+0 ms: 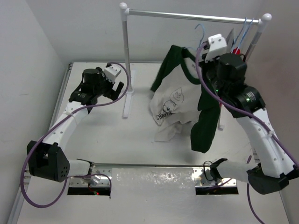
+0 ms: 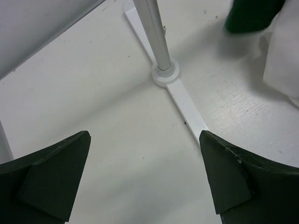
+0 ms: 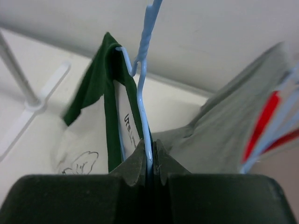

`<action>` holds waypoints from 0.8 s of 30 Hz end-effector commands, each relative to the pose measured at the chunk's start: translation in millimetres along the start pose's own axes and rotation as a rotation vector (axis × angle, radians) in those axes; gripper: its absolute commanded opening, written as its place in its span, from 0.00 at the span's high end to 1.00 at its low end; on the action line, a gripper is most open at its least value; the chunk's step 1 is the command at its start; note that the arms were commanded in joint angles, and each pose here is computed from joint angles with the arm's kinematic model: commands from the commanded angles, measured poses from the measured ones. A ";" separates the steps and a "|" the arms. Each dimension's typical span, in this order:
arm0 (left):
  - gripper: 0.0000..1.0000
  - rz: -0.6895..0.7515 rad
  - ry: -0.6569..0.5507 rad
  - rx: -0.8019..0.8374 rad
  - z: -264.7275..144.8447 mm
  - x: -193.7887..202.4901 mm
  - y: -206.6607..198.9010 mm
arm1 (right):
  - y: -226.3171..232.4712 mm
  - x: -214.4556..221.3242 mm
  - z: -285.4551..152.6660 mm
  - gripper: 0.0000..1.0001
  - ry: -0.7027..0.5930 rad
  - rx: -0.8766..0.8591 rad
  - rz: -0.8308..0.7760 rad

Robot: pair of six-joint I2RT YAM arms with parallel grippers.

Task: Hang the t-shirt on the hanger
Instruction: Place the hanger at the clothesline.

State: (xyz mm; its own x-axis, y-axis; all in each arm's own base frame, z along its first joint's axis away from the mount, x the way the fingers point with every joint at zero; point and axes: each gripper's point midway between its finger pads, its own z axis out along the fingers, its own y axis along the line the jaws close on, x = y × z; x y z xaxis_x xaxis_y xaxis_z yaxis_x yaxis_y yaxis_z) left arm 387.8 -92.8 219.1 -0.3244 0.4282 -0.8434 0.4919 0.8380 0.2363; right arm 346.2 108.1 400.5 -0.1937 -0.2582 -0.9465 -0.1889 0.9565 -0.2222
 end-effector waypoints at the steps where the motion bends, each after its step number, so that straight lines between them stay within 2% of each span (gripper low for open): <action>1: 0.00 -0.012 -0.026 -0.018 -1.5 -6.2 3.4 | -50.3 -70.2 -41.4 1.00 -0.206 0.174 0.065; 6: 0.00 -0.013 -0.026 -0.013 -1.9 -6.2 2.4 | -65.3 -91.4 -34.2 1.00 -0.218 0.261 0.065; 11: 0.00 -0.010 -0.019 -0.010 -2.4 -2.7 1.1 | -78.6 -105.0 -6.4 1.00 -0.199 0.359 0.062; 15: 0.00 -0.008 -0.013 -0.008 -2.7 -0.7 0.4 | -86.9 -114.9 15.6 1.00 -0.193 0.366 0.091; 20: 0.00 -0.004 -0.004 -0.006 -2.4 3.5 -0.3 | -88.1 -93.9 58.9 1.00 -0.134 0.360 0.107; 24: 0.00 0.001 -0.003 -0.001 -2.5 4.4 -1.7 | -72.0 -65.8 90.0 1.00 -0.061 0.300 0.119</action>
State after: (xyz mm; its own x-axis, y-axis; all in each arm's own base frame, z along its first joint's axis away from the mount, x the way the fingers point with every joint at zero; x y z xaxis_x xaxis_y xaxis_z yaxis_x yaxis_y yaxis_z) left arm 382.1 -91.8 205.2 -0.3559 0.4323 -0.8285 0.4994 0.8373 0.2224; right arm 448.9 62.0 443.8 -0.2096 -0.2114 -0.9546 0.1306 0.9615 -0.2417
